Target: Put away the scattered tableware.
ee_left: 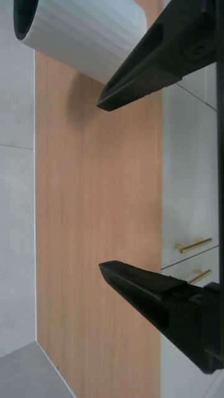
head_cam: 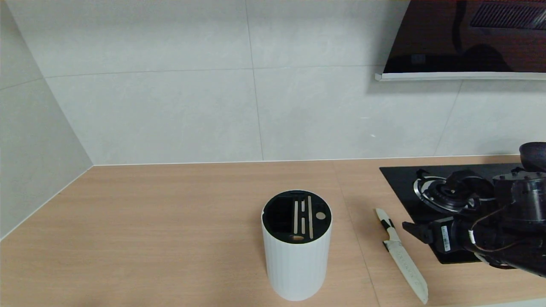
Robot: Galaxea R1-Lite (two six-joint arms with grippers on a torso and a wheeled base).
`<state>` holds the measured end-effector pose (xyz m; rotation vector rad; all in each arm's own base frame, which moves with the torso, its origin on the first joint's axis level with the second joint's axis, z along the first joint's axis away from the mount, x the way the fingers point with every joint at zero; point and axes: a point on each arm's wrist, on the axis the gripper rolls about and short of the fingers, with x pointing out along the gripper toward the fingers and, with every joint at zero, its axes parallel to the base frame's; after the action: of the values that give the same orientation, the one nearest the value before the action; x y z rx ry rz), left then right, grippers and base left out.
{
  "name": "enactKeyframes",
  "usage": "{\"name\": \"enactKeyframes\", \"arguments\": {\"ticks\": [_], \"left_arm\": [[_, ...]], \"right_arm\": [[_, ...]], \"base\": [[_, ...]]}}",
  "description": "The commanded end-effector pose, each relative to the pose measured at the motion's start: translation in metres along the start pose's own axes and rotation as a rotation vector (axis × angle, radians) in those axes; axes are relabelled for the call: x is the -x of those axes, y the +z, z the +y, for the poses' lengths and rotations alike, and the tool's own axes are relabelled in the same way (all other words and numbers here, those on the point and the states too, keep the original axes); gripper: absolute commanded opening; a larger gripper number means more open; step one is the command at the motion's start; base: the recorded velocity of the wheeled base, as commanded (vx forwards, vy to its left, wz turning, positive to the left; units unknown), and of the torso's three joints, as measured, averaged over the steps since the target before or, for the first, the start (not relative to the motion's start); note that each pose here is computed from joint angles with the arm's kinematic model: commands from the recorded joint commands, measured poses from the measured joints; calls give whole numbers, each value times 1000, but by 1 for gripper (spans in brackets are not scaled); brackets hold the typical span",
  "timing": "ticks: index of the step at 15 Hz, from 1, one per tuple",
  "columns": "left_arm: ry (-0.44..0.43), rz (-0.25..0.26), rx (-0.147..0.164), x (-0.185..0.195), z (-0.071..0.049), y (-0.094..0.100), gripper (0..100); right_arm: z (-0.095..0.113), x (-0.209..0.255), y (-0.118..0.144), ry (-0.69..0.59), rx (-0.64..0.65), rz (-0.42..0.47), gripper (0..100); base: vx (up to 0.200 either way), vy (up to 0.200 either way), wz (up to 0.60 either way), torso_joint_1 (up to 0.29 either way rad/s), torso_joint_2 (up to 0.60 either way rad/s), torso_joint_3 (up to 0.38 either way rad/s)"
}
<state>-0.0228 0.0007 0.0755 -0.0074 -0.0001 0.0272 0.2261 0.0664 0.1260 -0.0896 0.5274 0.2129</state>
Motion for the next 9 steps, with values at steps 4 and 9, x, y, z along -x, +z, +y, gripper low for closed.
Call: {"name": "enactKeyframes", "arguments": {"ticks": [4, 9], "left_arm": [[2, 0, 0, 0, 0, 0, 100], [0, 0, -1, 0, 0, 0, 100]], "right_arm": [[4, -33, -26, 5, 12, 158, 100], [8, -60, -48, 10, 21, 256, 100]], "base": [[0, 0, 0, 0, 0, 0], [0, 0, 0, 0, 0, 0]]}}
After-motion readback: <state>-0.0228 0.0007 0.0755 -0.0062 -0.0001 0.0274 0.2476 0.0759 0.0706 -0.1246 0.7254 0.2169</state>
